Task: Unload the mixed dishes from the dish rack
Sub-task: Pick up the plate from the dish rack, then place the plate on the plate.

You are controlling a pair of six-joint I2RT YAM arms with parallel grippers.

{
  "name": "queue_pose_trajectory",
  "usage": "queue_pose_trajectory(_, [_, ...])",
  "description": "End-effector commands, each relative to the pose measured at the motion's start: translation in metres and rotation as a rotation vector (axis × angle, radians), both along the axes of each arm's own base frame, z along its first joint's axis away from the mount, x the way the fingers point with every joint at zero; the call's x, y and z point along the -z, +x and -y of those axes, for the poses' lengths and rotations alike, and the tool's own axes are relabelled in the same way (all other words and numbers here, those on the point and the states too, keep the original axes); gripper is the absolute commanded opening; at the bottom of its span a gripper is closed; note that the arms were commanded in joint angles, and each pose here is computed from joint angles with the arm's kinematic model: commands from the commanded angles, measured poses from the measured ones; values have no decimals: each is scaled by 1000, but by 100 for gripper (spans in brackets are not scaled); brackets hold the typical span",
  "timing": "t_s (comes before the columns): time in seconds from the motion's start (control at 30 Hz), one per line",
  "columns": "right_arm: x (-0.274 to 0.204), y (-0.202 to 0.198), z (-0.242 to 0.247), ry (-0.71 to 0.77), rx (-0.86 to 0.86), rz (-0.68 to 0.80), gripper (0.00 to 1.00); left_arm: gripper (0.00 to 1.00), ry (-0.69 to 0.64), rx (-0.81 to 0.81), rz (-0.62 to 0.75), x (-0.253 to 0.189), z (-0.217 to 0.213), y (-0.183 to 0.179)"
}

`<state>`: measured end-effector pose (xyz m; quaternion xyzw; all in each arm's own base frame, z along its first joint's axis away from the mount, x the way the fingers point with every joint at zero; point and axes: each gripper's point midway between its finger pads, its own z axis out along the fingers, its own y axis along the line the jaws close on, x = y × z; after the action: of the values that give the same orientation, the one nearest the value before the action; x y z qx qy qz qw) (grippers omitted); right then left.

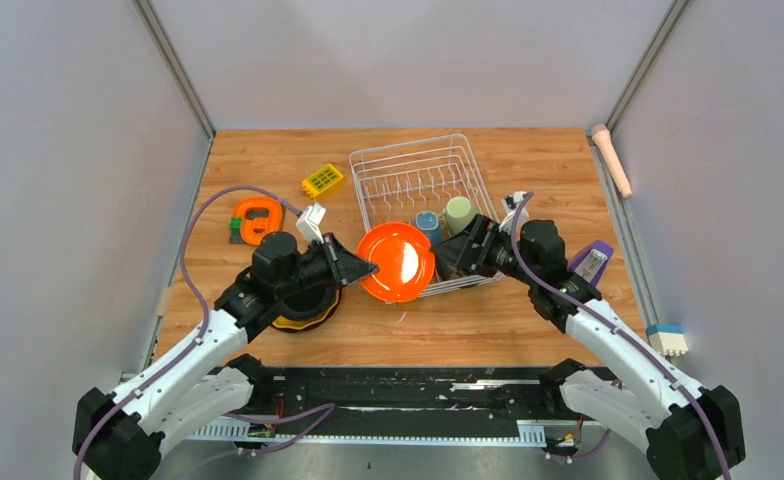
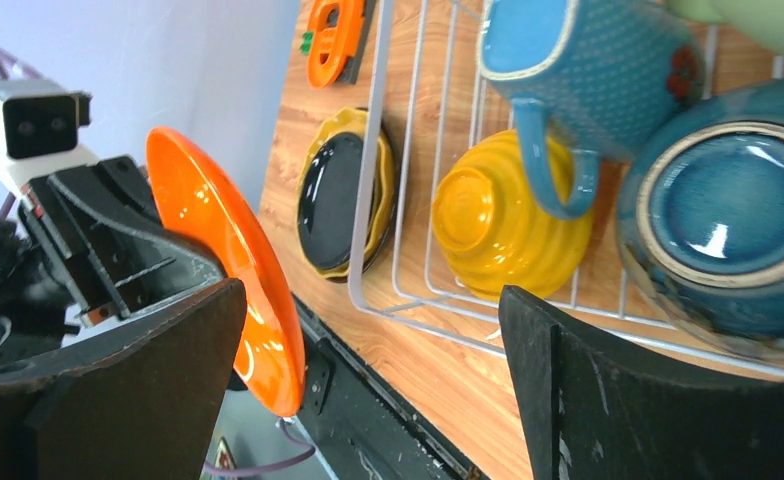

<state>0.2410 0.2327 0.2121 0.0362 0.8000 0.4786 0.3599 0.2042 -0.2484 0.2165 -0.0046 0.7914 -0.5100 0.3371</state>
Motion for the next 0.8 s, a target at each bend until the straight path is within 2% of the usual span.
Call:
queue_pose_trajectory(0.0, [-5,10,18,-36,129,28,100,0,55,-123,13,-1,-22,6])
queue_pose_trajectory(0.17, [-8,10,29,-73,160,90,100,0,114,-315,3,3,-66,-3])
queue_pose_trajectory(0.27, [-12,9,32,-105,148,149,100,0,139,-496,9,-4,-103,-3])
queue_pose_trajectory(0.43, [-18,7,37,-131,144,213,100,0,187,-764,-65,4,-160,-13])
queue_pose_trajectory(0.77, [-11,8,44,-143,183,208,100,1,315,-1052,-251,45,-216,-34])
